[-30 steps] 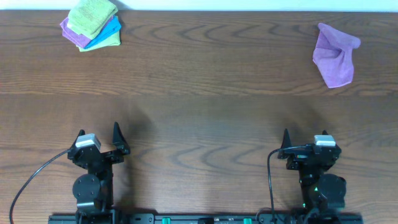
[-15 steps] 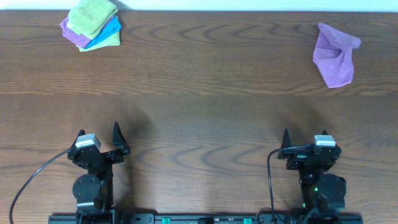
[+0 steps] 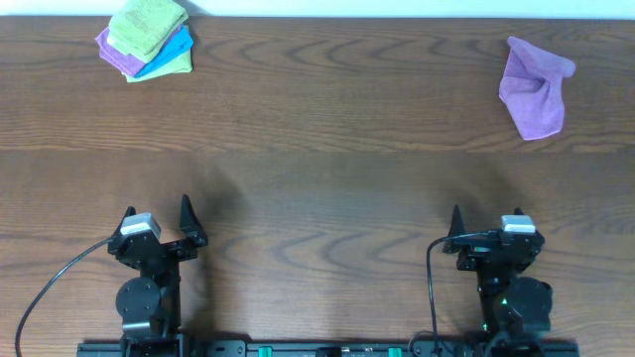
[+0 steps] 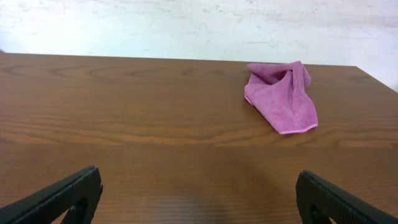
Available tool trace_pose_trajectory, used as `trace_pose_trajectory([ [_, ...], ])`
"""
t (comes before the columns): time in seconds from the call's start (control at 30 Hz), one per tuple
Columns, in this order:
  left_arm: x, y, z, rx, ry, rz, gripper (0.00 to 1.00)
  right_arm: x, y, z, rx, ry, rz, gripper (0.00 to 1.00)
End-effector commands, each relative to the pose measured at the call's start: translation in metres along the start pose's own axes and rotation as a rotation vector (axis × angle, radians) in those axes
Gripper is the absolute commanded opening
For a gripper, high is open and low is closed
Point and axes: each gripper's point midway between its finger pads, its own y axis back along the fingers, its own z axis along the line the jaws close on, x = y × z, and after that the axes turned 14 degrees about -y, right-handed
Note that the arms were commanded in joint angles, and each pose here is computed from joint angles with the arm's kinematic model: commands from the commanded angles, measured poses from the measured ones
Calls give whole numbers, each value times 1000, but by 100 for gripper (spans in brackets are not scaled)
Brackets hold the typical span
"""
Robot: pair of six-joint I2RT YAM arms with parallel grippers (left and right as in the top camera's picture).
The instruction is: Fold the cloth
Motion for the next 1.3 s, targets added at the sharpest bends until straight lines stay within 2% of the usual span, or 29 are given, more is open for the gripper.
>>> trace_pose_trajectory([
  [0.0,20,-1,-1,0,-6,65,95,7,-1,-2,6,-11,12,99],
  [0.6,20,-1,-1,0,-6,65,95,6,-1,-1,4,-12,11,99],
  [0.93,20,-1,-1,0,-6,65,95,-42,0,13,-61,-68,-176,99],
  [1.13,20,-1,-1,0,-6,65,96,-52,-15,5,-21,-187,-176,99],
  [1.27,20,-1,-1,0,-6,65,95,-60,-30,-5,47,-194,-122,99],
])
